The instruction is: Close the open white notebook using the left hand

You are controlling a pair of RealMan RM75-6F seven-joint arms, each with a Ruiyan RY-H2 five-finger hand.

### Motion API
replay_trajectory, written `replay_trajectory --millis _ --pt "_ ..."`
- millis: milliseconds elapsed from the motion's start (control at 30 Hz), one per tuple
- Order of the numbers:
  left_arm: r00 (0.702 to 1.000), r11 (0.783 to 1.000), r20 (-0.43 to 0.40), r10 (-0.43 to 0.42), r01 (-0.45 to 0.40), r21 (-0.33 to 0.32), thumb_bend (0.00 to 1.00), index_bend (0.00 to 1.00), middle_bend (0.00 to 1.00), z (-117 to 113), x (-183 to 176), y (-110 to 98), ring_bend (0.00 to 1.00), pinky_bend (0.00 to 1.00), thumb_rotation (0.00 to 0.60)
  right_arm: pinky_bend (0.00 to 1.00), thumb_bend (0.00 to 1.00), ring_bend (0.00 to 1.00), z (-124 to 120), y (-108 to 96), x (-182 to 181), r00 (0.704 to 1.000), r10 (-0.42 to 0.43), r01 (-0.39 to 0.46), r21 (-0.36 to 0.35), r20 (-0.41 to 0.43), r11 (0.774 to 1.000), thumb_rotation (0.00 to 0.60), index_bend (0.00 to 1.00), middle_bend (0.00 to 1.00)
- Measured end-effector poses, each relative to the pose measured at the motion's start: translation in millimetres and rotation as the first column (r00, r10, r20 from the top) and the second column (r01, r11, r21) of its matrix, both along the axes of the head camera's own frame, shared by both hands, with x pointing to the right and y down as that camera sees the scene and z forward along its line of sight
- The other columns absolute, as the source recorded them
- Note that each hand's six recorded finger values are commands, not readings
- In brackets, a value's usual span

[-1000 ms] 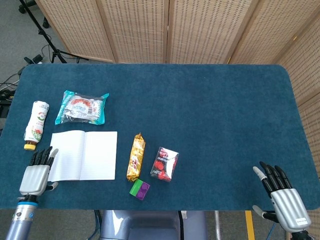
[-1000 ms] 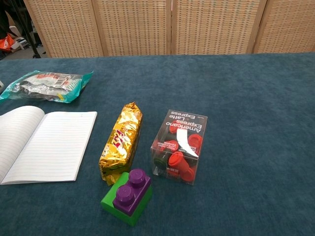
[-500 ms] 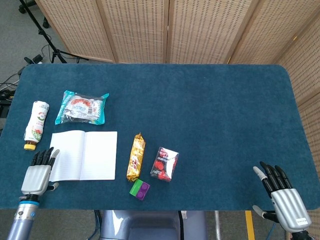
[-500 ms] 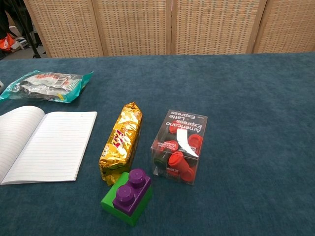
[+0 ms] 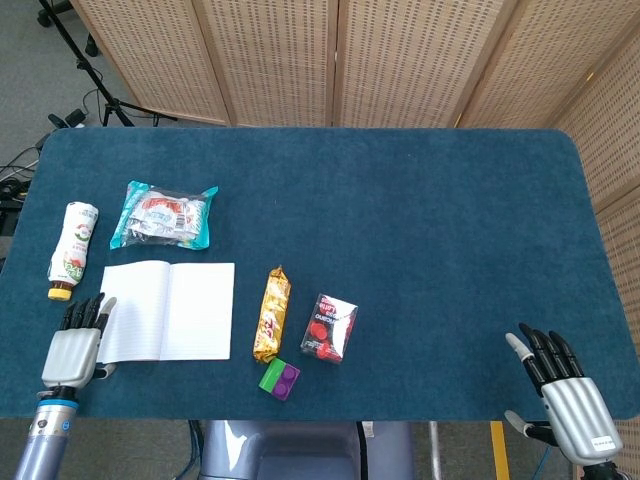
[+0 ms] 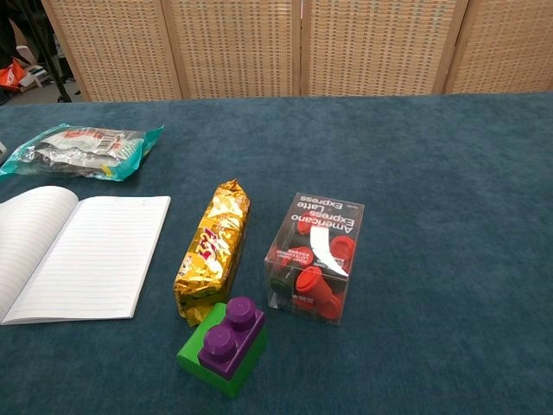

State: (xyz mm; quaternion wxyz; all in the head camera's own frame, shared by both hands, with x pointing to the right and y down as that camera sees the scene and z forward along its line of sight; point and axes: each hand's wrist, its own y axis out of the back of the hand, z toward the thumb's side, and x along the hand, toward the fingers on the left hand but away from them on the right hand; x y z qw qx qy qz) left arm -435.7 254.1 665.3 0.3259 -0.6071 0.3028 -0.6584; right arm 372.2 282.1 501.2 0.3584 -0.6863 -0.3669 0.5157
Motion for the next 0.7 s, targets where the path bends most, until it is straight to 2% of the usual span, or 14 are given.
replay_trajectory --millis 433,700 --pt "1.000 1.000 0.022 0.008 -0.008 0.004 0.13 0.00 0.00 5.8 -2.6 0.3 0.00 0.00 0.600 0.00 0.04 0.00 0.5 0.9 -1.5 1.000 -0.006 0.006 -0.002 0.000 1.000 0.600 0.00 0.00" --pt "0.999 0.998 0.024 0.030 -0.031 0.046 0.26 0.00 0.00 1.6 0.4 -2.6 0.00 0.00 0.600 0.00 0.04 0.00 0.6 1.0 -1.8 1.000 -0.007 0.007 -0.002 -0.001 1.000 0.600 0.00 0.00"
